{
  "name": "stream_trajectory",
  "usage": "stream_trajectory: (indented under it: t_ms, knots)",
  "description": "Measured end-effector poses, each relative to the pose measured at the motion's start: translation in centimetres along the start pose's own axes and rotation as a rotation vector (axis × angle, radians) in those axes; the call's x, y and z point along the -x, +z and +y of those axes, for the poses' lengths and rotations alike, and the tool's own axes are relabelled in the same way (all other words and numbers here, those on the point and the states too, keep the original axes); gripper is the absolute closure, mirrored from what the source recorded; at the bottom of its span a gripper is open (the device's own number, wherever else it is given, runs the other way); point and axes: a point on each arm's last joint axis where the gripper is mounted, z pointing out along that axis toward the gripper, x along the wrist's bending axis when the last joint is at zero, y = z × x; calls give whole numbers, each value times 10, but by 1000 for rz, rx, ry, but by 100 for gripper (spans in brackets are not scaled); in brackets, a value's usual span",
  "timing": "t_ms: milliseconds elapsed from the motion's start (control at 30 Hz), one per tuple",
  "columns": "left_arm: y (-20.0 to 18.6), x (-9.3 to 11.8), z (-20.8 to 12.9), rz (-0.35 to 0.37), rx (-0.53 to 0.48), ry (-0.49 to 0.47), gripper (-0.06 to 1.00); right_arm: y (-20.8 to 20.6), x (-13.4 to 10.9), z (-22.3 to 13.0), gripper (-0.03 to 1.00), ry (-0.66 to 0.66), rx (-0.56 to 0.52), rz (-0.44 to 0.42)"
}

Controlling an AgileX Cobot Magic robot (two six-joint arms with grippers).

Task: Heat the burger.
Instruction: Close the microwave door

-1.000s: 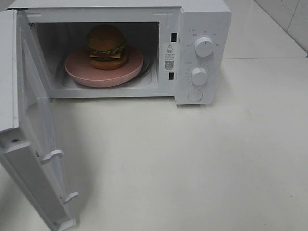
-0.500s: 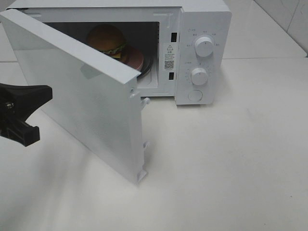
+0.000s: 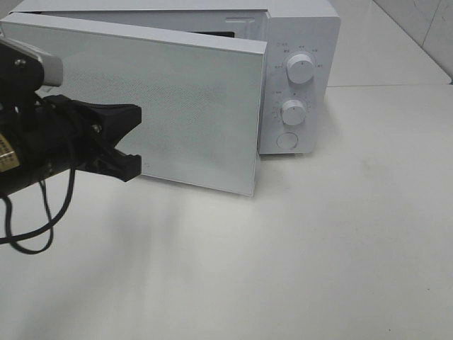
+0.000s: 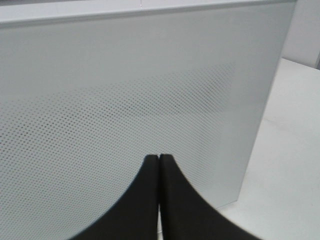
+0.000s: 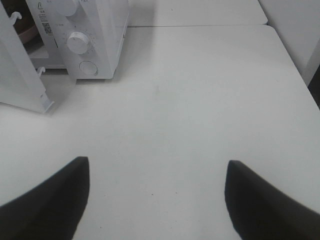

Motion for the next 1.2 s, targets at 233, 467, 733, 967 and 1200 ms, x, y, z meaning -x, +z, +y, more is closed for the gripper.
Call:
stream_trajectory:
  t_ms: [233, 467, 733, 967, 1200]
  knots:
    - [28, 9, 6, 24, 22, -22, 94, 0, 0, 0, 26, 0, 0, 0]
    - [62, 18, 14, 20, 44, -40, 94, 0, 0, 0, 26, 0, 0, 0]
    - [108, 19, 25, 34, 66, -68, 94, 0, 0, 0, 26, 0, 0, 0]
    - [134, 21, 28, 25, 92, -61, 94, 0, 0, 0, 26, 0, 0, 0]
    - [149, 28, 26, -8, 86, -32, 94, 0, 0, 0, 26, 0, 0, 0]
